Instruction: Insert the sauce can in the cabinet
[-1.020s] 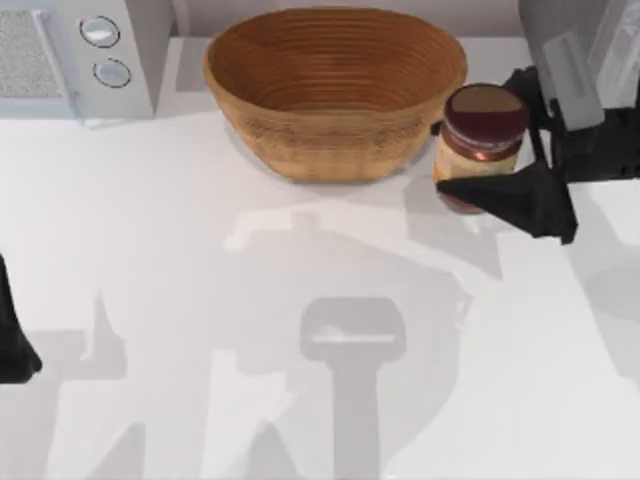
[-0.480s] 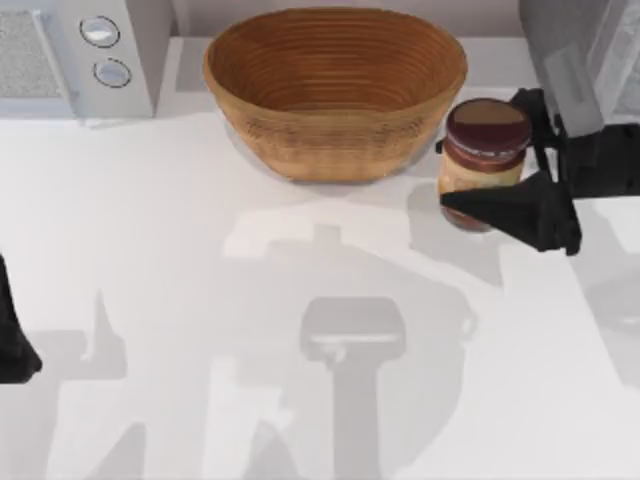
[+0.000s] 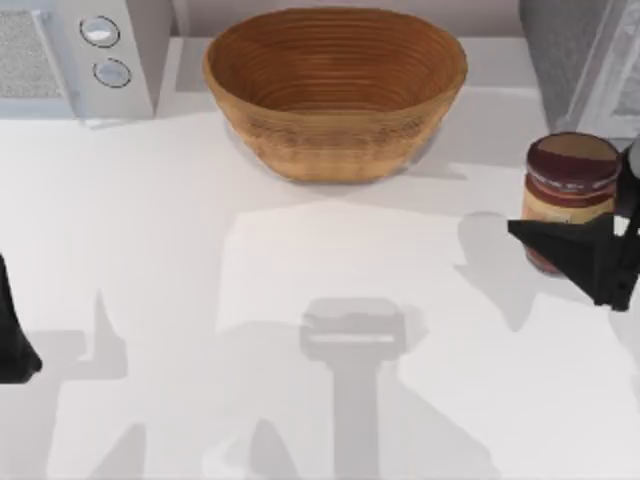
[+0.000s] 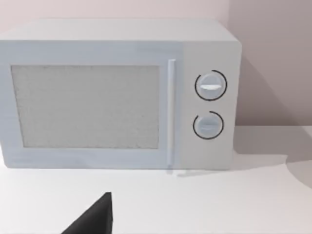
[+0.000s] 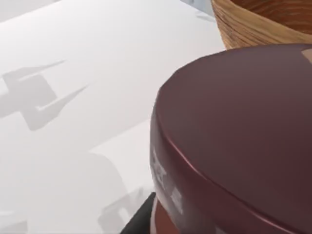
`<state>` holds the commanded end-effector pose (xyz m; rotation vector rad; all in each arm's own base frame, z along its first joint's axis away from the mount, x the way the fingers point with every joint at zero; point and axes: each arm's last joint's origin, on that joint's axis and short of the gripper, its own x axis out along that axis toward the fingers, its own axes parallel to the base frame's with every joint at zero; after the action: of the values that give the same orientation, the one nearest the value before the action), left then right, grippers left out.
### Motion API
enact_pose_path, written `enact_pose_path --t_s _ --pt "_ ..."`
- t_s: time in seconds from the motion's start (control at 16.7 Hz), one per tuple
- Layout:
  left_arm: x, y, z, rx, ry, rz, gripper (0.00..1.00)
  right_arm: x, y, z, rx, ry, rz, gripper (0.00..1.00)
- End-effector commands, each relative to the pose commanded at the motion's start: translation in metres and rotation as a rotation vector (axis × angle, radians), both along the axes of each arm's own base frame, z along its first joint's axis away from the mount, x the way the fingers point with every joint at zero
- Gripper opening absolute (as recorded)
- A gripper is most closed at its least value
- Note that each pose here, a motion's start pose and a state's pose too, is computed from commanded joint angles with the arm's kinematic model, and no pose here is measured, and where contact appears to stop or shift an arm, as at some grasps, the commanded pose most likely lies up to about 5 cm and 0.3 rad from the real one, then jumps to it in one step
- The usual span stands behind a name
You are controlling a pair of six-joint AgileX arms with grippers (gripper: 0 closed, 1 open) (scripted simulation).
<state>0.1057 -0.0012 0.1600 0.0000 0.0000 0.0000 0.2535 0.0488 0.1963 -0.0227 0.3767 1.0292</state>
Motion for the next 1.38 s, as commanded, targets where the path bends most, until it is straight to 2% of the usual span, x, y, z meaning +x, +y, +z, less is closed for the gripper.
enact_pose_path --t_s 0.18,0.3,0.54,0.72,0.84,0.96,1.38 --pt "0.0 0.0 0.0 0.0 0.0 0.0 1.0 -0.054 -0.017 0.024 -0.055 -0.159 -0.25 0.0" --pt "0.0 0.0 0.0 0.0 0.0 0.0 1.0 -0.089 -0.026 0.029 -0.06 -0.268 -0.42 0.0" --pt "0.0 0.0 0.0 0.0 0.0 0.0 1.0 -0.133 -0.04 0.007 -0.025 -0.376 -0.741 0.0" --pt "0.0 0.0 0.0 0.0 0.0 0.0 1.0 -0.145 -0.047 -0.018 0.007 -0.387 -0.924 0.0" --pt "0.0 0.0 0.0 0.0 0.0 0.0 1.0 -0.147 -0.049 -0.03 0.019 -0.382 -0.998 0.0" --pt "0.0 0.0 0.0 0.0 0.0 0.0 1.0 -0.148 -0.05 -0.036 0.023 -0.377 -1.029 0.0" --pt "0.0 0.0 0.0 0.0 0.0 0.0 1.0 -0.148 -0.049 -0.028 0.02 -0.367 -1.019 0.0"
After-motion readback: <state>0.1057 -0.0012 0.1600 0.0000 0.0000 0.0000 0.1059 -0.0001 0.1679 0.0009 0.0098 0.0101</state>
